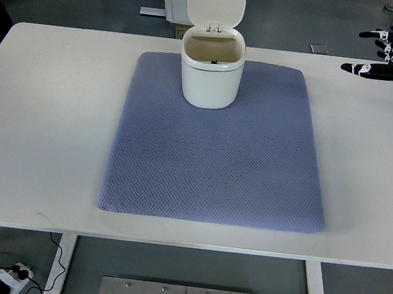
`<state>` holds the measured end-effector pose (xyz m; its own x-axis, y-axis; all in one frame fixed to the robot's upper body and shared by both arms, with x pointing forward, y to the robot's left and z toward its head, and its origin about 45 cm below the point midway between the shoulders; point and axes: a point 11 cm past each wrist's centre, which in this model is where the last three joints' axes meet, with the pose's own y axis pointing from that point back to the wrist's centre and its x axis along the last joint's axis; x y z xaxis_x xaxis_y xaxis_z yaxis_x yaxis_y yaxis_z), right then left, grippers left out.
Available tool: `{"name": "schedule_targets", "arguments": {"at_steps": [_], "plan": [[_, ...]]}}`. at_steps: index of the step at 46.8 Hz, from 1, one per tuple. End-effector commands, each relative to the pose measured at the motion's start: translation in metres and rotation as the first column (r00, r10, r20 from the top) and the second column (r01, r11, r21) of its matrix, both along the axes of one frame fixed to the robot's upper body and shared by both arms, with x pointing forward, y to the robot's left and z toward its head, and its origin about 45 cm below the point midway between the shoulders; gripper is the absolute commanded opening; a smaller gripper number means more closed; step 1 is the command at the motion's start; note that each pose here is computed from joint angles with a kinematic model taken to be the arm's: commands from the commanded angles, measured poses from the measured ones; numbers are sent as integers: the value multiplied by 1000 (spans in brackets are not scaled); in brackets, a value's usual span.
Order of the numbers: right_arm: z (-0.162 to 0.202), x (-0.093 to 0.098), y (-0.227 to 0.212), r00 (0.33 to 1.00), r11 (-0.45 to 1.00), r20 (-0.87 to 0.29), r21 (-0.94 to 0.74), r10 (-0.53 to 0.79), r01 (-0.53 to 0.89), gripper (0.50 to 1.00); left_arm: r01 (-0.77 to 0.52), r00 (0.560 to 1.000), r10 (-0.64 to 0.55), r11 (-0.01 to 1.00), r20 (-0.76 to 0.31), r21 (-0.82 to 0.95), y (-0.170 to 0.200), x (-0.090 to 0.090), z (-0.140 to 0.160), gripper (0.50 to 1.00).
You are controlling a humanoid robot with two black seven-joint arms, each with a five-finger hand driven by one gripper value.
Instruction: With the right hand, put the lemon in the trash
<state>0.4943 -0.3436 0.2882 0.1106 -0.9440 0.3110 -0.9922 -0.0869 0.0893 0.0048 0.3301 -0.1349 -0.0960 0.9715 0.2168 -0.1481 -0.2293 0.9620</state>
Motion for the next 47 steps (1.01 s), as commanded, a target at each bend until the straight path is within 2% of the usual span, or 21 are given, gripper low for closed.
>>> {"name": "schedule_targets", "arguments": {"at_steps": [1, 7, 12, 17, 29, 37, 47], "plan": [[-6, 3, -7, 998, 995, -10, 76, -59, 59, 1000, 0, 1000, 0, 1000, 0, 0, 0, 0, 0, 1000], [-23, 3, -6, 991, 975, -66, 182, -118, 128, 1000, 0, 1000, 0, 1000, 0, 0, 0, 0, 0, 1000], [-41, 3, 7, 986, 964, -117, 224, -119, 142, 1000, 0, 1000, 0, 1000, 0, 0, 0, 0, 0, 1000], [-48, 5, 28, 986, 948, -132, 287, -102, 137, 1000, 0, 1000, 0, 1000, 0, 0, 0, 0, 0, 1000], [-61, 8, 41, 972, 843, -168, 489, -162, 225, 1000, 0, 1000, 0, 1000, 0, 0, 0, 0, 0, 1000], [-83, 3, 46, 960, 822, -217, 503, -178, 266, 1000, 0, 1000, 0, 1000, 0, 0, 0, 0, 0, 1000], [-89, 0, 47, 957, 820, -231, 502, -178, 274, 1000, 0, 1000, 0, 1000, 0, 0, 0, 0, 0, 1000]]}}
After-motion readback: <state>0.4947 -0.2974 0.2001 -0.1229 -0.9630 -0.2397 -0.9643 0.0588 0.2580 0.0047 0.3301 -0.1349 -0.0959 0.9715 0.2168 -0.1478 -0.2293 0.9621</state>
